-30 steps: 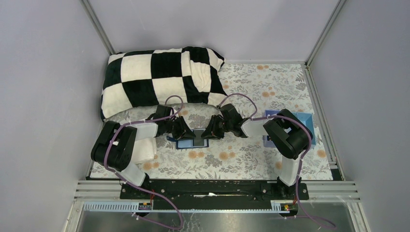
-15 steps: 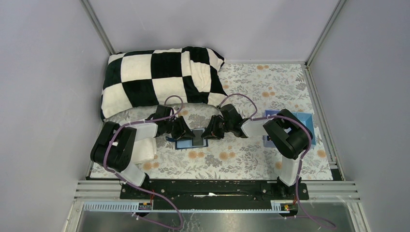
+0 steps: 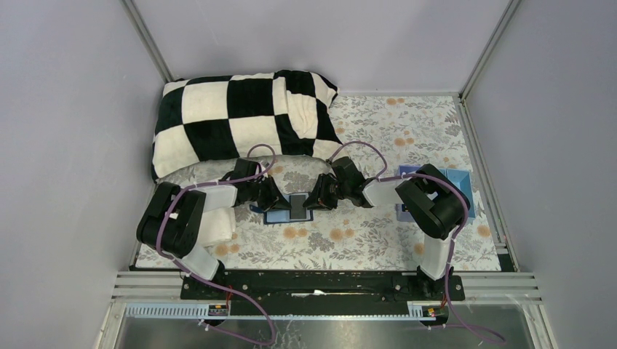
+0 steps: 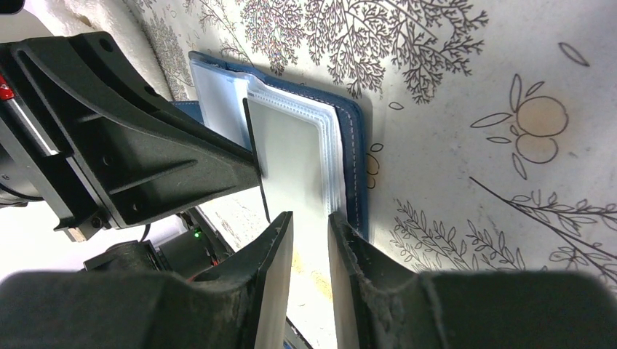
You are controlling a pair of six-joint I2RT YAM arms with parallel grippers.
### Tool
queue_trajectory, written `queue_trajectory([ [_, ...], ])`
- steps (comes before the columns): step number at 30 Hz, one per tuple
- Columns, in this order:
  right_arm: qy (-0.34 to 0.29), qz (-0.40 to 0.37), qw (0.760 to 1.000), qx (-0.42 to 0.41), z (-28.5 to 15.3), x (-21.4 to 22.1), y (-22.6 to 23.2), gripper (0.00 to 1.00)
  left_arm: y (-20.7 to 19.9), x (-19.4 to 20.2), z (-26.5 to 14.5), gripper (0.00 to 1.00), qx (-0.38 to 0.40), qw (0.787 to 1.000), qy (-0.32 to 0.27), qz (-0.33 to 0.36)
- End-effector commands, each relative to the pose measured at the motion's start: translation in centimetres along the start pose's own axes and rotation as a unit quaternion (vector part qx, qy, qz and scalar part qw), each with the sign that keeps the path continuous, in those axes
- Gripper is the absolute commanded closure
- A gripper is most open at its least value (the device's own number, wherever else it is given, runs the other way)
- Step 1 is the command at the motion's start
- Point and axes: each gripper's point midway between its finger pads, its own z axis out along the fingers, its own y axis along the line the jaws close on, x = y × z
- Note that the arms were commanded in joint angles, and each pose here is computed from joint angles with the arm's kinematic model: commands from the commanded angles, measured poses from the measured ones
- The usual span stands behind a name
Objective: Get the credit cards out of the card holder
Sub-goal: Remove the credit card from the card holder.
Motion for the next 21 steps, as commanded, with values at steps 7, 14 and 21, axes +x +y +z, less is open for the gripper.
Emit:
queue_trajectory([
  [7,0.009,-0.005,1.000,-0.011,0.4,0.3,0.6,0.69,-1.8,-0.3,0.2,1.00,0.046,0.999,0.004,0.014],
  [14,0.008,-0.008,1.000,-0.008,0.2,0.3,0.6,0.69,-2.5,-0.5,-0.5,1.00,0.049,0.998,-0.006,0.026],
  [21,0.003,-0.010,1.000,-0.003,-0.1,0.3,0.4,0.69,-1.5,-0.5,-1.1,1.00,0.018,0.999,-0.017,0.025],
])
